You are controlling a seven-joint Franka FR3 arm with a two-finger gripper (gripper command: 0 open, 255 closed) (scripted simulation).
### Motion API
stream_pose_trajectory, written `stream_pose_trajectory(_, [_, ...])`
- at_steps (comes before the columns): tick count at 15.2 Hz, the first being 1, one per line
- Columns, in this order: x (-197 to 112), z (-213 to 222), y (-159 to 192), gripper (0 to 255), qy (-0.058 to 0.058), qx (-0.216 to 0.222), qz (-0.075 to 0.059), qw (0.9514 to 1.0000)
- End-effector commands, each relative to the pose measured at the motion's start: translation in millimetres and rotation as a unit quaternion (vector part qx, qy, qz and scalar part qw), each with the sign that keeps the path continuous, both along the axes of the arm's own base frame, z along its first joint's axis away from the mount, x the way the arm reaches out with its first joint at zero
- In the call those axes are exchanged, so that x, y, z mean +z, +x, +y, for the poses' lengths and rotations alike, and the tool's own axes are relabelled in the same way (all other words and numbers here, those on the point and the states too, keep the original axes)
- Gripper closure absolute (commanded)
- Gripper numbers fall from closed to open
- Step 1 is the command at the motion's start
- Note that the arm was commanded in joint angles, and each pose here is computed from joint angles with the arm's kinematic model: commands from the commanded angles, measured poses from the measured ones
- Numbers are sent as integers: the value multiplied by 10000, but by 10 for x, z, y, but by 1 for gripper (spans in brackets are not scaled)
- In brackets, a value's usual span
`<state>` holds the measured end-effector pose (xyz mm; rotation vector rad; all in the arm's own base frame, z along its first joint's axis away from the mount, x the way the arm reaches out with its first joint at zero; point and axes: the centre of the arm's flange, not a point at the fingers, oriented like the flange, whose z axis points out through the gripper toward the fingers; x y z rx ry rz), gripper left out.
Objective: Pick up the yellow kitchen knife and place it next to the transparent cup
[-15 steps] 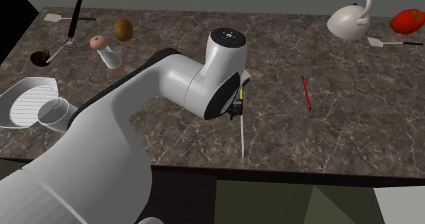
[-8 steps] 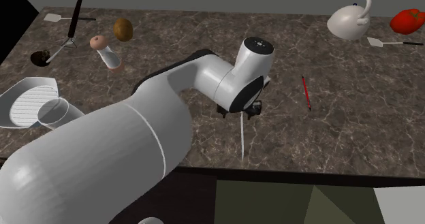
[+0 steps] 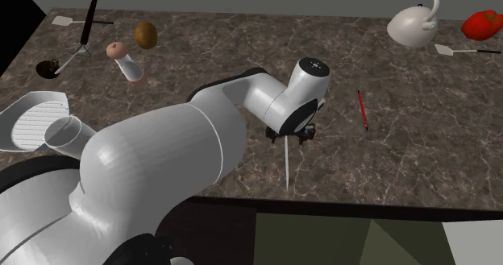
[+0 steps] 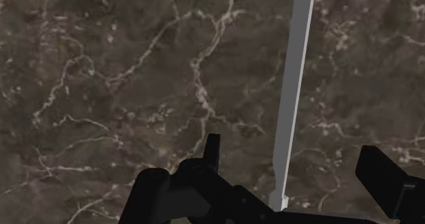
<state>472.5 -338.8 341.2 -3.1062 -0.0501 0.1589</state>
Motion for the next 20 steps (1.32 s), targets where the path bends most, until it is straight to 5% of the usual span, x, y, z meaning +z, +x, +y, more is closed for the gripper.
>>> stream_pose_trajectory(1, [-103, -5, -26, 0, -1, 0, -2, 10000])
stream_pose_trajectory(10, [-133, -4, -29, 0, -1, 0, -2, 10000])
stream_pose_trajectory(11, [-133, -4, -29, 255, -1, 0, -2, 10000])
stream_pose_trajectory(20, [-133, -4, -29, 255, -1, 0, -2, 10000])
